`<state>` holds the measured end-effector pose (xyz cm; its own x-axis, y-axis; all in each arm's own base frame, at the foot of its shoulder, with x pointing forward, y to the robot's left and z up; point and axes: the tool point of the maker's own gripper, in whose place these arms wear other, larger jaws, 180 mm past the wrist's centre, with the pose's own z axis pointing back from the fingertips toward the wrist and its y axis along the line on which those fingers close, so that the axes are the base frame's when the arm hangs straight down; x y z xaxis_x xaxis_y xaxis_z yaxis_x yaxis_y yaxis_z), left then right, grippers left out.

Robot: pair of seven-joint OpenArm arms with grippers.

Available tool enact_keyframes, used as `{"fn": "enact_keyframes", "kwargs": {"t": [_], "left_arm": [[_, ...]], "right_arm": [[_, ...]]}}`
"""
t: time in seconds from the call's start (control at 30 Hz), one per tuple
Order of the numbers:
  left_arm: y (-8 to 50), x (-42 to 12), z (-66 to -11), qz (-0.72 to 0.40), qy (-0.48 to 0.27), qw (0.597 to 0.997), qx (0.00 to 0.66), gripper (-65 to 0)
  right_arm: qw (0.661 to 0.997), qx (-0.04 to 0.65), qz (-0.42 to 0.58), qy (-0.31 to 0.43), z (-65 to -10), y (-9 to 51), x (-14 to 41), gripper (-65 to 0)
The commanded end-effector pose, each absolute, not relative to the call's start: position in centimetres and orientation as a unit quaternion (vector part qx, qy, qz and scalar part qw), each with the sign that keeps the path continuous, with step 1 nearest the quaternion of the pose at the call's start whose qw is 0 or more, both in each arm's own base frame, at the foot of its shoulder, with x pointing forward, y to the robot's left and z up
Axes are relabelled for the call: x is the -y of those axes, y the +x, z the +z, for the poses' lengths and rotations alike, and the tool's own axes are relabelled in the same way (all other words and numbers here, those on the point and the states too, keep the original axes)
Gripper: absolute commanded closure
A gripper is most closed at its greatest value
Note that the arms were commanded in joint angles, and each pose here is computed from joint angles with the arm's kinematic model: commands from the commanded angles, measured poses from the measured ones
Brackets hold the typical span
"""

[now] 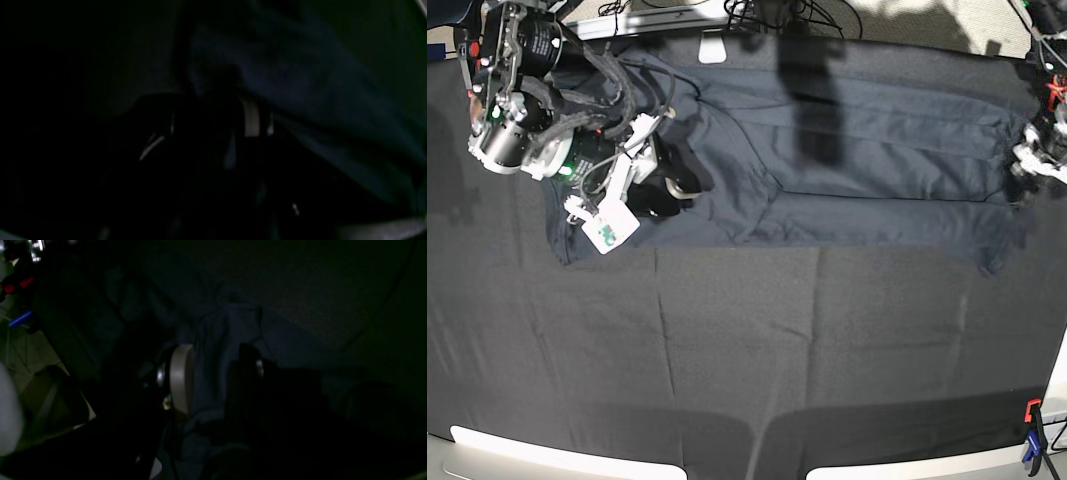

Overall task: Layout the t-shirt on the table in an organized manner, then fold the t-shirt properly
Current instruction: 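Grasp the navy strip's other end with the left gripper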

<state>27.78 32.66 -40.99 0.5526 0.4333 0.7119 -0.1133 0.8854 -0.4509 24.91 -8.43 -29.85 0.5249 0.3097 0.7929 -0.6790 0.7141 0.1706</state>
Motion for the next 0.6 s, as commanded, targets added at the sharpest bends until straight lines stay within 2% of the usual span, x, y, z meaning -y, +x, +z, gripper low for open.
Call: {"fn": "enact_keyframes", "kwargs": {"t": [0.0,0.1,0.27,0.57], "left_arm": [[28.5,-33.4,-39.4,0.150,-0.178,0.854,0.465,-20.3],[27.6,-32.9,-40.0,0.159,-0.195,0.856,0.452,-20.3],[26.6,-31.8,-40.1,0.193,-0.235,0.833,0.462,-20.3],[26.9,-28.8,-41.2,0.215,-0.268,0.818,0.461,-20.3]], "right_arm": [[0.825,0.411,0.300,0.245,-28.5,25.3,8.1,-22.2],[0.825,0.411,0.300,0.245,-28.5,25.3,8.1,-22.2],[0.824,0.413,0.298,0.247,-28.4,25.4,8.0,-22.2],[0.816,0.427,0.281,0.269,-28.0,25.5,6.6,-22.2]]}}
